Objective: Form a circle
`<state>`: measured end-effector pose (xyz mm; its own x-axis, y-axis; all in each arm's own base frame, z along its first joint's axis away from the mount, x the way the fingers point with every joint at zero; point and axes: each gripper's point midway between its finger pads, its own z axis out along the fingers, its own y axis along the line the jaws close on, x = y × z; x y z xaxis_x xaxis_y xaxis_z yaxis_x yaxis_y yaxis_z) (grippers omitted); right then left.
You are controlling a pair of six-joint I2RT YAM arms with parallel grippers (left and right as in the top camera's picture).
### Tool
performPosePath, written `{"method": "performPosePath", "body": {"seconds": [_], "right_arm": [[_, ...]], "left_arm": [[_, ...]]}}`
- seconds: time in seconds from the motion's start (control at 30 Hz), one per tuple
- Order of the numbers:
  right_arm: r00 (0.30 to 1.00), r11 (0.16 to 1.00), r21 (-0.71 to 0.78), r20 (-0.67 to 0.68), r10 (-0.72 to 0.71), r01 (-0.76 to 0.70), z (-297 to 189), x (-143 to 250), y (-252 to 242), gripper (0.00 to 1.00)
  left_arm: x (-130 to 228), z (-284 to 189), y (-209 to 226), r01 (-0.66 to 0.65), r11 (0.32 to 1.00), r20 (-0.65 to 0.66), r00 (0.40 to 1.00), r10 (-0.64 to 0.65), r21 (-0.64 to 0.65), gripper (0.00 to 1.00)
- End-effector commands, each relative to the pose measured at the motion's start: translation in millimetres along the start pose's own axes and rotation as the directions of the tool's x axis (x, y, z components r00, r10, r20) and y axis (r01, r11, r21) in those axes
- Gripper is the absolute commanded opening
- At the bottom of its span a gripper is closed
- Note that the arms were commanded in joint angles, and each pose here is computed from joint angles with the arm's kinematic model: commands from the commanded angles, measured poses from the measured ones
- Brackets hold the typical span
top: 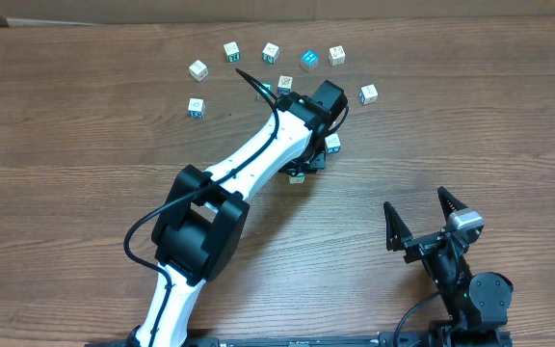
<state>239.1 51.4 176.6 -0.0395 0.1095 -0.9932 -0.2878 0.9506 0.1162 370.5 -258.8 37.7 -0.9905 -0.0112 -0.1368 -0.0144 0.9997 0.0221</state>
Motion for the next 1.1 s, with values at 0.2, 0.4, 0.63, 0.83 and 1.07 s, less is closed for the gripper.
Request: {"method": "performPosePath", "body": {"seconds": [0.2,0.4,0.63,0.83,1.07], "right_arm": [[1.000,1.000,0.009,0.005,-0.006,0.006,0,1,-2,1.00],[1.000,1.000,0.009,0.005,-0.006,0.006,0,1,-2,1.00],[1.000,1.000,0.009,0.005,-0.006,0.006,0,1,-2,1.00],[1.000,1.000,0.009,0.005,-0.006,0.006,0,1,-2,1.00],[1.000,1.000,0.009,0.005,-0.006,0.006,0,1,-2,1.00]], "left_arm": [[6,7,-1,0.011,1.000,-0.014,1.000,-0.011,-0.012,0.32],[4,8,1,0.012,1.000,-0.007,1.000,-0.012,-0.022,0.53],[7,8,4,0.006,0.999,-0.018,1.000,-0.007,-0.035,0.60],[14,20,3,0.004,0.999,-0.049,0.999,-0.006,-0.049,0.49],[14,22,1,0.003,0.999,-0.052,0.999,-0.005,-0.044,0.39]]}}
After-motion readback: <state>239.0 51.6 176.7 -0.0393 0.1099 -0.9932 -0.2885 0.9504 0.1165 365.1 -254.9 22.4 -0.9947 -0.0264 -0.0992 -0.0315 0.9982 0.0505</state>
